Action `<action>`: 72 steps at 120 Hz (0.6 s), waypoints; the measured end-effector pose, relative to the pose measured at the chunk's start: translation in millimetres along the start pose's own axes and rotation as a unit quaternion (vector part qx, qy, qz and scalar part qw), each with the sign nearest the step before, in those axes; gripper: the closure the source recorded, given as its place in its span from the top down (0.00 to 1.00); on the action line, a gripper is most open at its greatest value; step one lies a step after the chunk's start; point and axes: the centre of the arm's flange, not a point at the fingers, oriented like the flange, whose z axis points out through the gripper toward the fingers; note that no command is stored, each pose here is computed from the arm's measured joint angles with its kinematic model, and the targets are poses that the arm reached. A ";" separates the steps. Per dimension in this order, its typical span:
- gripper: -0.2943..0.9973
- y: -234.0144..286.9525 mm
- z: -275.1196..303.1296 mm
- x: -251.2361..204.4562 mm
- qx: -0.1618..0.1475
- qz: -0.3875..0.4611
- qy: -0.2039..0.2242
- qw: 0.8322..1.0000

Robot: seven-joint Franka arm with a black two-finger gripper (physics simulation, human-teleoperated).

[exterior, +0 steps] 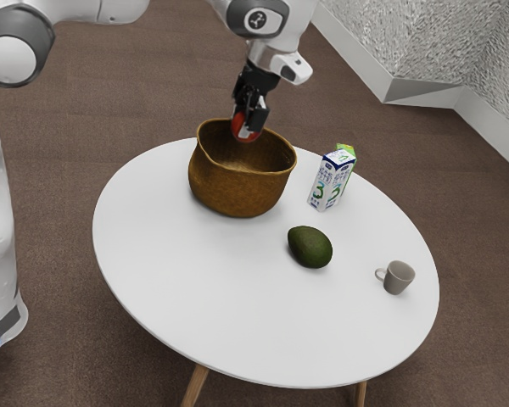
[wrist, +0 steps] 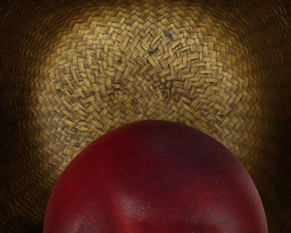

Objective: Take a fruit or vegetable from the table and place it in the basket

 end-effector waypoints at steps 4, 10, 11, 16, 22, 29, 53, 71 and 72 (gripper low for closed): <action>0.47 -1.9 0.4 1.4 0.000 0.003 0.000 1.000; 0.50 -2.9 1.3 2.9 -0.001 0.008 -0.001 1.000; 0.51 -2.8 1.4 3.0 -0.001 0.009 -0.001 1.000; 0.57 -2.0 1.8 3.6 -0.005 0.014 -0.001 1.000; 0.63 -0.7 2.0 4.0 -0.008 0.021 -0.001 1.000; 0.68 1.1 2.0 4.4 -0.011 0.029 -0.001 1.000; 0.75 6.8 0.2 4.7 -0.014 0.050 0.001 0.999; 0.77 95.7 -17.0 17.2 0.007 0.114 0.022 0.993; 0.77 104.3 -17.5 17.7 0.009 0.120 0.024 0.992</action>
